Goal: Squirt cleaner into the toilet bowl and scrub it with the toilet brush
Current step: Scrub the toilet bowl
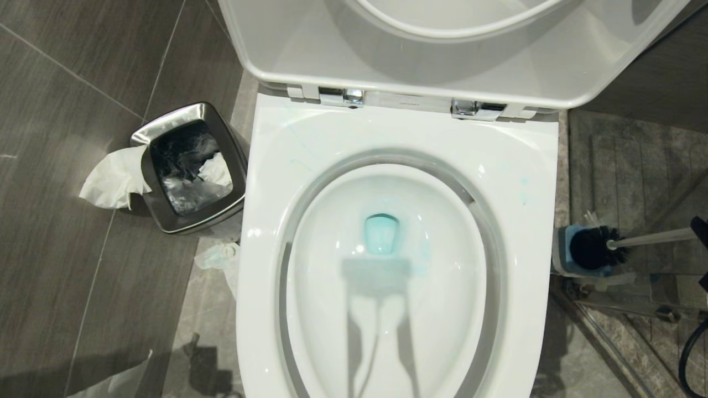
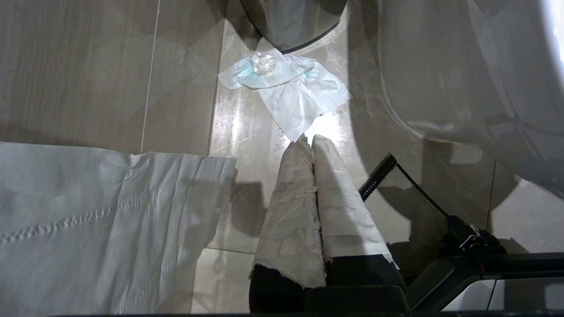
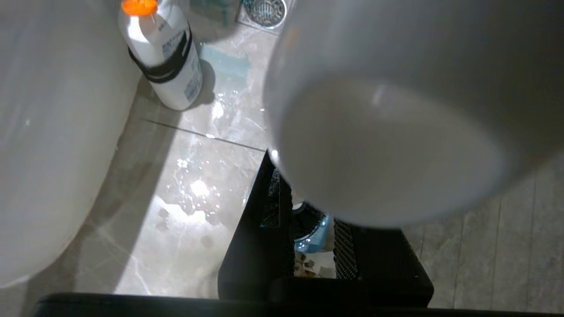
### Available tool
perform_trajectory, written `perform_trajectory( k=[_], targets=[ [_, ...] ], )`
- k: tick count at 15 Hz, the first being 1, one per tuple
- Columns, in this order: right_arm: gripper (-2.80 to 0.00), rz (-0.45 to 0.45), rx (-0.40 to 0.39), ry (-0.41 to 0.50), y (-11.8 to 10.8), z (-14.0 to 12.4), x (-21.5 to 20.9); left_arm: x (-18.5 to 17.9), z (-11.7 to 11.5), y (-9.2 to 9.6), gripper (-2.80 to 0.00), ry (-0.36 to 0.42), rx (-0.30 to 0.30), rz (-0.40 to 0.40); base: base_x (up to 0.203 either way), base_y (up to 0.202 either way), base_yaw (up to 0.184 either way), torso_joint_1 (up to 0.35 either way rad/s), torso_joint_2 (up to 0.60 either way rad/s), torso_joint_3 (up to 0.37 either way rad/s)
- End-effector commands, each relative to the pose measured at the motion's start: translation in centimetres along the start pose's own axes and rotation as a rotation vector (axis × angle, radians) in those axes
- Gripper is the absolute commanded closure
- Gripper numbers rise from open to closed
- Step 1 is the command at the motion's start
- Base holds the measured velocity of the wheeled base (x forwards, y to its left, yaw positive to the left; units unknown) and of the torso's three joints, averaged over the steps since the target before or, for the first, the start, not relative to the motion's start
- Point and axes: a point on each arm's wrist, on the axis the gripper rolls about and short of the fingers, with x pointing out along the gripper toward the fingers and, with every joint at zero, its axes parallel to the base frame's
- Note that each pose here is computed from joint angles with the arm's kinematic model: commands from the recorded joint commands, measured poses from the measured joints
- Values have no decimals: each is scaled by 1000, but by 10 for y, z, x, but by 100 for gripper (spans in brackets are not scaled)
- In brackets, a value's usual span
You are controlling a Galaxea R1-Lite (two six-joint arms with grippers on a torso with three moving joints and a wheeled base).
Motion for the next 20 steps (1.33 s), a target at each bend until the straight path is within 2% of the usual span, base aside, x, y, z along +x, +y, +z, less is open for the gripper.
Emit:
perform_trajectory(
  k=[1,7,12,16,20],
  targets=[
    [0,0,-6,-31,1,6,-3,0,0,0,0,2,0,0,0,0,0,0,0,0],
    [0,-3,2,-64,0,26,-8,0,0,0,0,2,0,0,0,0,0,0,0,0],
    [0,0,26,-39,-4,64,-6,0,0,0,0,2,0,0,0,0,0,0,0,0],
    [0,4,34,-59,-6,86,-3,0,0,0,0,2,-1,0,0,0,0,0,0,0],
    [0,12,69,2,-5,107,-10,0,0,0,0,2,0,0,0,0,0,0,0,0]
  ],
)
